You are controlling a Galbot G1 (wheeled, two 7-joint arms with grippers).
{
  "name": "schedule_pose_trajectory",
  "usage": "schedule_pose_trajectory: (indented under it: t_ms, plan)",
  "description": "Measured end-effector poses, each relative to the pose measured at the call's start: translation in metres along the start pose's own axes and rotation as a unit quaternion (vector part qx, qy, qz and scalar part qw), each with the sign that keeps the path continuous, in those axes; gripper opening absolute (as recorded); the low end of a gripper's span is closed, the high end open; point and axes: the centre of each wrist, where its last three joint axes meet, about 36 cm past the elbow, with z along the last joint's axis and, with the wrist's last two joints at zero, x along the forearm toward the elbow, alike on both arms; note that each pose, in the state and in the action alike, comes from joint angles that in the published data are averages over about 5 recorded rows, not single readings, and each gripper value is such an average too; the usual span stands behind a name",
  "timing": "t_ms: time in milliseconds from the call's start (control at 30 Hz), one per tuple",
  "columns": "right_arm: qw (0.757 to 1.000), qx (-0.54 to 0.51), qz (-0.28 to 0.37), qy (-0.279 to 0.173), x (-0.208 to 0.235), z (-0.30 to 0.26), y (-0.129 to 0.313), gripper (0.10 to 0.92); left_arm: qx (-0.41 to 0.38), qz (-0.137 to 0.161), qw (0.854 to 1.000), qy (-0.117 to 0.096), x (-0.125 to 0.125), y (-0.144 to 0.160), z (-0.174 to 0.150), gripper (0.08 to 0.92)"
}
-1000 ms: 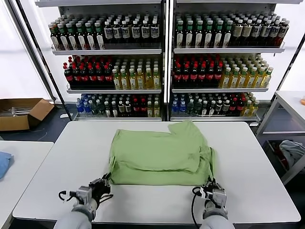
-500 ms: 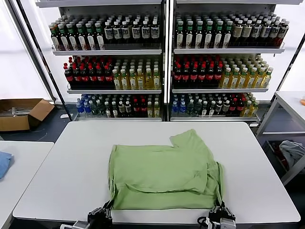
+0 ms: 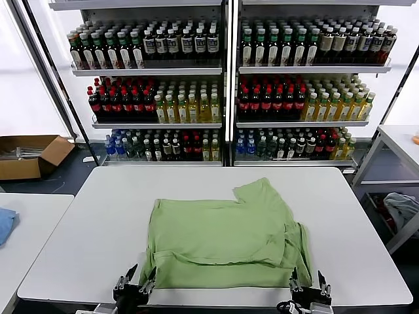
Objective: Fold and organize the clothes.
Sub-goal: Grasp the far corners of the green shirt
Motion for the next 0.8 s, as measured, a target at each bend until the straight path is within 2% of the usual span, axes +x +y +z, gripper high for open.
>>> schedule_pose_trajectory:
  t_ms: [233, 400, 533, 800]
  plan:
    - [1.0, -0.007, 0.002, -0.022, -0.012, -0.018, -0.006, 0.822, -0.015, -0.022, 1.0, -0.011, -0.021, 0.013, 0.007, 0.791]
    - [0.999, -0.016, -0.01, -0.042, -0.037, -0.033, -0.008, 0.823, -0.015, -0.024, 0.999, -0.027, -0.032, 0.019, -0.001, 0.821]
    - [0.998, -0.012, -0.029, -0.06, -0.065, -0.047, -0.007, 0.823, -0.005, -0.006, 0.999, -0.046, -0.041, 0.021, -0.016, 0.823]
    - [0.989, 0.03, -0.111, -0.089, -0.13, -0.076, -0.009, 0.823, 0.013, 0.058, 0.996, -0.069, -0.073, 0.032, -0.054, 0.823]
